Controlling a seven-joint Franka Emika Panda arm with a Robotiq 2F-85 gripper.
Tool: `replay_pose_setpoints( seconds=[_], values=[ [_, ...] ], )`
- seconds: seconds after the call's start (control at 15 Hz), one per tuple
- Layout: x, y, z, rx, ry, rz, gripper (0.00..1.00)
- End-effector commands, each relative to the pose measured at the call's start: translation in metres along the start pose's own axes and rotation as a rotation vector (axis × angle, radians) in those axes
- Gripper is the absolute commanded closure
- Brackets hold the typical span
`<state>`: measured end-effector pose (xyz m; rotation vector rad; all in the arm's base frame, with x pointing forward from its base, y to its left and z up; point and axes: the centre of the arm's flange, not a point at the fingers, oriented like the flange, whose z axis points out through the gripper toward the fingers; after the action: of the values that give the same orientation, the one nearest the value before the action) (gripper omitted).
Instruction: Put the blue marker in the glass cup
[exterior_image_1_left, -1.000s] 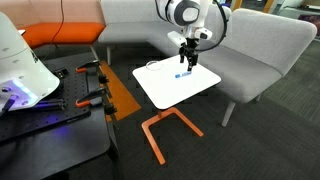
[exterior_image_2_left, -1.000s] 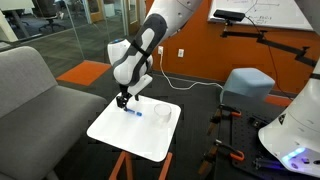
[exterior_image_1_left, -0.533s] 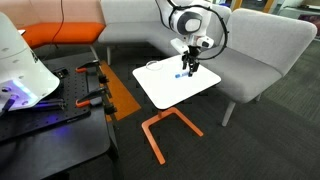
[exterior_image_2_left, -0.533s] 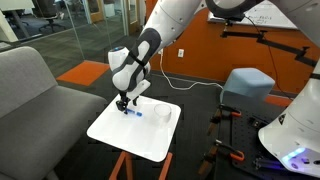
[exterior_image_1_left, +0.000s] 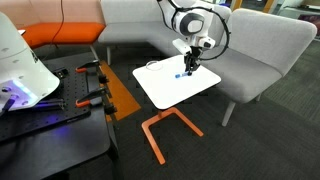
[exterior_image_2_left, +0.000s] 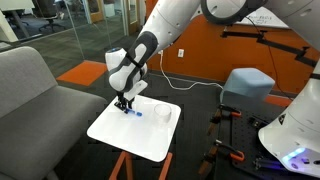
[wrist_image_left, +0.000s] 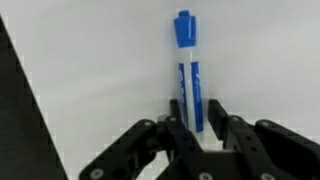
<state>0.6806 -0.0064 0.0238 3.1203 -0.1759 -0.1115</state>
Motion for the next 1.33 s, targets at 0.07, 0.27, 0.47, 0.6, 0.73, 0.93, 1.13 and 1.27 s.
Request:
replay_pose_setpoints(
  seconds=[0.07, 0.27, 0.47, 0.6, 0.73, 0.93, 1.13, 1.27],
  values=[
    [0.002, 0.002, -0.008, -0.042, -0.058, -0.004, 1.0],
    [-0.008, 0.0, -0.022, -0.085, -0.199, -0.02, 0.95],
    [-0.016, -0.011, -0.044, -0.135, -0.343, -0.068, 0.95],
    [-0.018, -0.02, -0.063, -0.173, -0.416, -0.106, 0.95],
    [-0.022, -0.026, -0.08, -0.218, -0.519, -0.131, 0.95],
    [-0.031, -0.029, -0.099, -0.254, -0.634, -0.159, 0.95],
    [-0.038, -0.026, -0.107, -0.239, -0.707, -0.154, 0.95],
    [-0.047, -0.023, -0.108, -0.23, -0.75, -0.148, 0.95]
  ],
)
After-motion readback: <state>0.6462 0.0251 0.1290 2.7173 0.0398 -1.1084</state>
